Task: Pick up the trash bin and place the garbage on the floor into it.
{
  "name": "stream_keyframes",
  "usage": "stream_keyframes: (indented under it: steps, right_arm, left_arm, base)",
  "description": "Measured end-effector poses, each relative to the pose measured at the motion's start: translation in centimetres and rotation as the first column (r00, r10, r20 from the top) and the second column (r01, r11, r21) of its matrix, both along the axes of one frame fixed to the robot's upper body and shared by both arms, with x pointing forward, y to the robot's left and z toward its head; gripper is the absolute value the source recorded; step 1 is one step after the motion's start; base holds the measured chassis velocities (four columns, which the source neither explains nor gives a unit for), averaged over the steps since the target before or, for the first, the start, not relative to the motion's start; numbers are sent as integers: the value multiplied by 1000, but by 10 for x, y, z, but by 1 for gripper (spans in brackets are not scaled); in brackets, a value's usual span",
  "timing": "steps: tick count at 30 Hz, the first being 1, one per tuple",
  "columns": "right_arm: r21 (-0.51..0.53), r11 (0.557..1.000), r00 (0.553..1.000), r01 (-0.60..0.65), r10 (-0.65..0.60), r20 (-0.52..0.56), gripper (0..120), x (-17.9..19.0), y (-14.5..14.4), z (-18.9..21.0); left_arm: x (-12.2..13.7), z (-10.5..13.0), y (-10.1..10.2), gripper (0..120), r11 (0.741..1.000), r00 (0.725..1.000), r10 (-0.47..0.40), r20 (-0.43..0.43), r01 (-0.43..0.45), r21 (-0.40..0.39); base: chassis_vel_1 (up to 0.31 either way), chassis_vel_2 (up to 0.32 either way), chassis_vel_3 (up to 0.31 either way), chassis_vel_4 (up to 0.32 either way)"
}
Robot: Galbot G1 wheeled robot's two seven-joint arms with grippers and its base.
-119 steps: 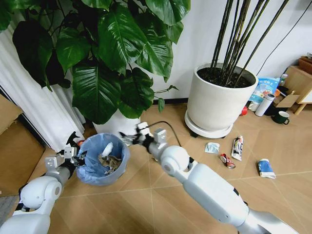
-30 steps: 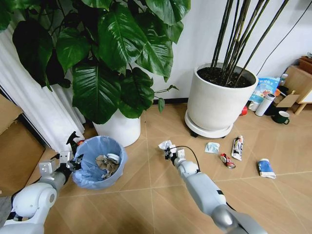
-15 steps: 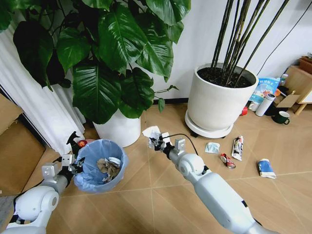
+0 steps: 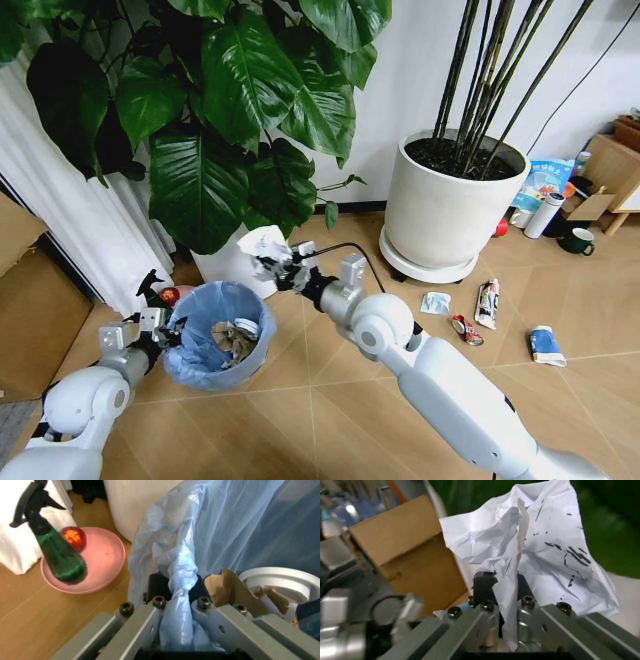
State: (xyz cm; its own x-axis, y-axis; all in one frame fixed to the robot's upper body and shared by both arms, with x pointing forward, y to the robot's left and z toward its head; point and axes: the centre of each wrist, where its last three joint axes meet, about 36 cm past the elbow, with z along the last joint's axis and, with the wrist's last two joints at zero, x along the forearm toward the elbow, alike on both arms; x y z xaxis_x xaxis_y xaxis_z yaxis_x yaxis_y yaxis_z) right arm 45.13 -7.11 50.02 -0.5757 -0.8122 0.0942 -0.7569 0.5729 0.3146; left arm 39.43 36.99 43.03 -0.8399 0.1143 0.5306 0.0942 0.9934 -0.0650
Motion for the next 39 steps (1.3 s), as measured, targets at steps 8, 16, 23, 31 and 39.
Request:
stream_keyframes:
  steps: [8,16,23,31,39]
  right_arm:
    - [-15,996,996,-87,87,-27,0,-18,22,-10]
    - [-46,989,989,-139,137,-60,0,-29,30,-25]
    - [-63,985,985,-159,154,-72,26,-29,40,-31]
    - [-68,986,986,-155,150,-69,52,-28,43,-31]
    - [-69,988,989,-140,137,-55,81,-25,43,-31]
  left_arm:
    - [8,0,0,0,1000,1000,-4,-4,4,-6]
    - [12,2,-1,0,1000,1000,-4,2,4,-13]
    - [11,2,0,0,1000,1000,-2,3,2,-12]
    - [10,4,2,0,1000,1000,1,9,-1,-11]
    - [10,6,2,0,1000,1000,3,16,-3,-10]
  base:
    - [0,0,0,0]
    - [0,0,0,0]
    - [0,0,0,0]
    - [0,0,0,0]
    - [0,0,0,0]
